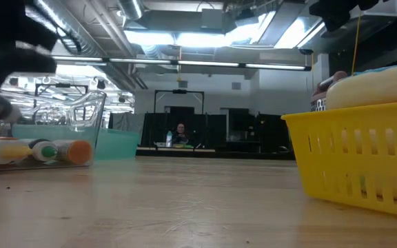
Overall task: Pick & Place Food Item
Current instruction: Put the green food coloring bottle into the transparent bin, then return to Home Position
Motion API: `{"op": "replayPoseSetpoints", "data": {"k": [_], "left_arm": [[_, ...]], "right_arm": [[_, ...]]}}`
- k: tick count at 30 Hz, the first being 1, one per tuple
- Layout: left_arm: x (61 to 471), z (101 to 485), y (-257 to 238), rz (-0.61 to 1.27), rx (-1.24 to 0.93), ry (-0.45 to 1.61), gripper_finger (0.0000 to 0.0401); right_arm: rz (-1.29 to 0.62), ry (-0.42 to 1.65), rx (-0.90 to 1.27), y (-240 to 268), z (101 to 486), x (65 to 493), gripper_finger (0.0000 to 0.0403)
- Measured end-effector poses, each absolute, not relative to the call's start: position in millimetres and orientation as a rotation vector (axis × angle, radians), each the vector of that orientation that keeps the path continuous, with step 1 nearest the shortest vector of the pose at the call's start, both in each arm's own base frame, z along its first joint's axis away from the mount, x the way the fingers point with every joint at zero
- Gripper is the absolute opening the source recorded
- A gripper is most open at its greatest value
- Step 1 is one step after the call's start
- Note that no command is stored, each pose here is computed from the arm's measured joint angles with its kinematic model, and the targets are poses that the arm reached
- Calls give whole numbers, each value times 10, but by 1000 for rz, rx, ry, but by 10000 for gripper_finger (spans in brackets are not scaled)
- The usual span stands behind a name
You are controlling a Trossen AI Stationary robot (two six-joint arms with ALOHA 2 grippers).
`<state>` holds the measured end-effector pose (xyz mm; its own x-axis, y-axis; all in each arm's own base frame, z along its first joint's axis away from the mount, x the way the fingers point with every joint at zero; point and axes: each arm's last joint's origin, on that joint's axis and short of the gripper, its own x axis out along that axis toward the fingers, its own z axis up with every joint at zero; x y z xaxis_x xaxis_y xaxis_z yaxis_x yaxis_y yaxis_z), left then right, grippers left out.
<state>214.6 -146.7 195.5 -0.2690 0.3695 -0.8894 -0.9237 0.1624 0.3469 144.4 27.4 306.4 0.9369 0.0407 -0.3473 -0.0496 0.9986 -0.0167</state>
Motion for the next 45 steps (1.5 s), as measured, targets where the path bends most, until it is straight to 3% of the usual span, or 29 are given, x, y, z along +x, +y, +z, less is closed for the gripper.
{"op": "replayPoseSetpoints", "data": {"k": [8, 18, 21, 28, 32, 38, 45], "left_arm": [[2077, 1661, -1390, 1376, -632, 1257, 106], [2189, 1914, -1444, 1321, -601, 1117, 222], [2237, 2084, -1497, 1266, -529, 974, 240], [2368, 2637, -1752, 923, -288, 441, 238], [2383, 2931, -2002, 736, -148, 263, 226], [2389, 3217, -2404, 609, -12, 121, 215], [2330, 3461, -2763, 478, 11, 78, 218]], "right_arm": [[43, 373, -29, 281, 3039, 1482, 168], [43, 357, -24, 284, 3054, 1491, 168], [46, 329, -21, 286, 3079, 1500, 168], [163, 258, -35, 322, 3147, 1515, 168], [273, 137, -21, 372, 3266, 1508, 168], [404, -23, 56, 473, 3437, 1464, 168], [563, -4, 189, 620, 3456, 1417, 168]]}}
